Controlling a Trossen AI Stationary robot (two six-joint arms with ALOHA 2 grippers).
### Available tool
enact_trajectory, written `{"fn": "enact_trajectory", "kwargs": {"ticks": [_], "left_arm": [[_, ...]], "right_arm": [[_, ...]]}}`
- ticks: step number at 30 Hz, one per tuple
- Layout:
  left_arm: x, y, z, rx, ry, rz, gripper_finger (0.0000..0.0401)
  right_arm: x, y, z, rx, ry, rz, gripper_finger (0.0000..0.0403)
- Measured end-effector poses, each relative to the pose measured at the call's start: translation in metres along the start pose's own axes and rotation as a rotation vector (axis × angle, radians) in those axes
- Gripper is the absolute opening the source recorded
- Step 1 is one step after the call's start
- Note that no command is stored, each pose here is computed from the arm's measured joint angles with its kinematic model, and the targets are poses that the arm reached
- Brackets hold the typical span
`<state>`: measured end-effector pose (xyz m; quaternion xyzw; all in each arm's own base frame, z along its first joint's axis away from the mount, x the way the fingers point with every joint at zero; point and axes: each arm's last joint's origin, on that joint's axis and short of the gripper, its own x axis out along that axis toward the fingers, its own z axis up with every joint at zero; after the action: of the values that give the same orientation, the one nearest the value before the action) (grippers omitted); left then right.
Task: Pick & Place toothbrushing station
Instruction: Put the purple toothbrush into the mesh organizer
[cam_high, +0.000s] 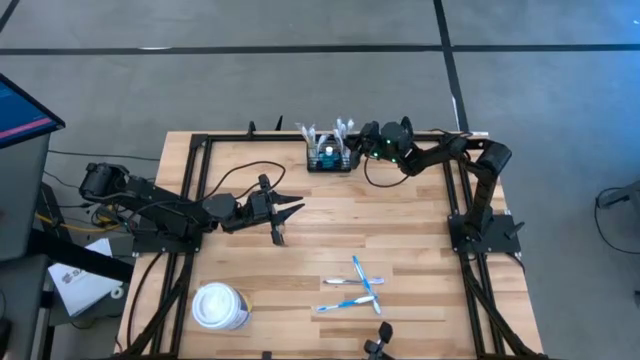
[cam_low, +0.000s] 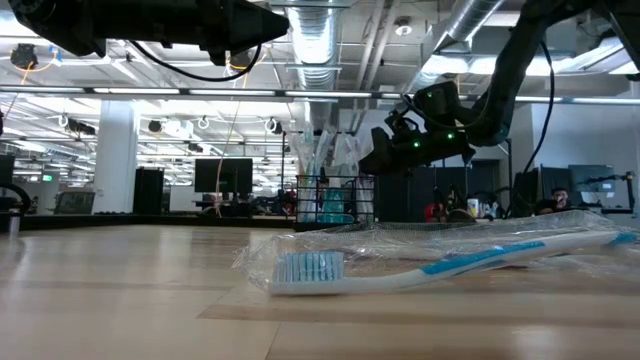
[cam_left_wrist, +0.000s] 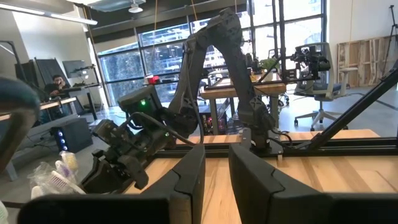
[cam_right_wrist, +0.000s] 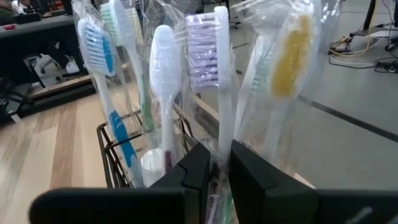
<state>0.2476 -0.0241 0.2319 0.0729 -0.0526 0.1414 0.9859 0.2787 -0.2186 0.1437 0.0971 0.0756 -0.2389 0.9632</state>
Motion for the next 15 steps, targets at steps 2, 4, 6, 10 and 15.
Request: {"fn": "enact_trajectory", "kwargs": {"ticks": [2,4,6,10,15], "left_arm": [[0.0000,0.0000,0.0000,0.000,0.000,0.000,0.0067],[0.0000,0.0000,0.0000,0.000,0.000,0.000,0.0067],[0.0000,0.0000,0.0000,0.000,0.000,0.000,0.0067],[0.0000,0.0000,0.0000,0.000,0.000,0.000,0.0067],[0.0000,0.0000,0.0000,0.000,0.000,0.000,0.0067]], "right_arm": [[0.0000,0.0000,0.0000,0.000,0.000,0.001,0.0047],[0.0000,-0.0001,0.0001,0.000,-0.001,0.002,0.0047],[0.0000,-0.0001,0.0000,0.000,-0.001,0.002,0.0048],[0.0000,0.0001,0.0000,0.000,0.000,0.008,0.0053],[-0.0001,0.0004,0.0000,-0.001,-0.001,0.018,0.0076]]}}
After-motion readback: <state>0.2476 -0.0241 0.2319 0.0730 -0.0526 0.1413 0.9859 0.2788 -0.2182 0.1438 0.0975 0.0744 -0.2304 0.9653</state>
